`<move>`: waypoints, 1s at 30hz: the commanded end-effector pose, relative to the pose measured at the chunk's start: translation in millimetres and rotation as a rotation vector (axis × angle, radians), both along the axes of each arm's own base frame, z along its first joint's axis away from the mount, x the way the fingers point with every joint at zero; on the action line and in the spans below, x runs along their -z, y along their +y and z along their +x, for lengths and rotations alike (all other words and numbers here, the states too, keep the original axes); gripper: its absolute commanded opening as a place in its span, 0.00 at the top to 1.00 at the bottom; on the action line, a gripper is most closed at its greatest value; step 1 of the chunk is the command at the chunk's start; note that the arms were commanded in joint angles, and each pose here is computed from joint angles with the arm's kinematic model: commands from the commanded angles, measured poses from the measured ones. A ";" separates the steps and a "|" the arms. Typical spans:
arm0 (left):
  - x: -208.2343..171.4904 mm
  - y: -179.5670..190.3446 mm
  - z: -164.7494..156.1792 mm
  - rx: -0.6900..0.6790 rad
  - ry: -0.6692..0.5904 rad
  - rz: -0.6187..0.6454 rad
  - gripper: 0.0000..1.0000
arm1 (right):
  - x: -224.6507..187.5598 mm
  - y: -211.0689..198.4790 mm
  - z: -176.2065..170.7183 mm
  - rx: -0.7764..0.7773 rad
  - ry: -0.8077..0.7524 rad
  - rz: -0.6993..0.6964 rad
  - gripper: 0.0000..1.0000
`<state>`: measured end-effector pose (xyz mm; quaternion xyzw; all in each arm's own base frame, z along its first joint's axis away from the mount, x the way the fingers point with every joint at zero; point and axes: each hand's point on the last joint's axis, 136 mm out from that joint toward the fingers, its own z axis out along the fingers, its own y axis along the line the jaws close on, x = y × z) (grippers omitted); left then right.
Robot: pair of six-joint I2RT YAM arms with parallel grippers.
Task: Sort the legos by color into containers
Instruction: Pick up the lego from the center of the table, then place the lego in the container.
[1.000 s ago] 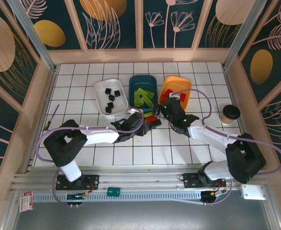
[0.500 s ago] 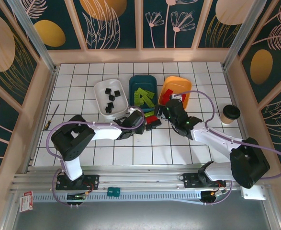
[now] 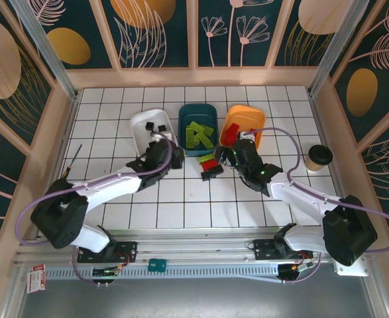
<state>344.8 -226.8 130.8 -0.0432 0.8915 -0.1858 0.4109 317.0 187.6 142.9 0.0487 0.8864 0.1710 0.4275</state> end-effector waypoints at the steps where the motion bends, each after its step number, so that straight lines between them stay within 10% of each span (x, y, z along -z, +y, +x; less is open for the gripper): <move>1: 11.5 42.4 14.6 -0.112 0.042 0.025 0.76 | 3.8 -3.1 -6.9 0.016 0.006 0.000 0.15; 10: 20.0 87.6 72.2 -0.238 0.084 -0.008 0.72 | 19.9 6.6 -32.9 -0.064 0.066 -0.035 0.14; 16: 4.0 82.4 91.0 -0.217 0.069 -0.052 0.37 | 52.1 15.3 -55.4 -0.121 0.145 -0.086 0.14; 30: -42.9 56.0 -13.6 -0.042 -0.030 -0.242 0.02 | 76.2 54.7 -44.1 -0.168 0.186 -0.020 0.36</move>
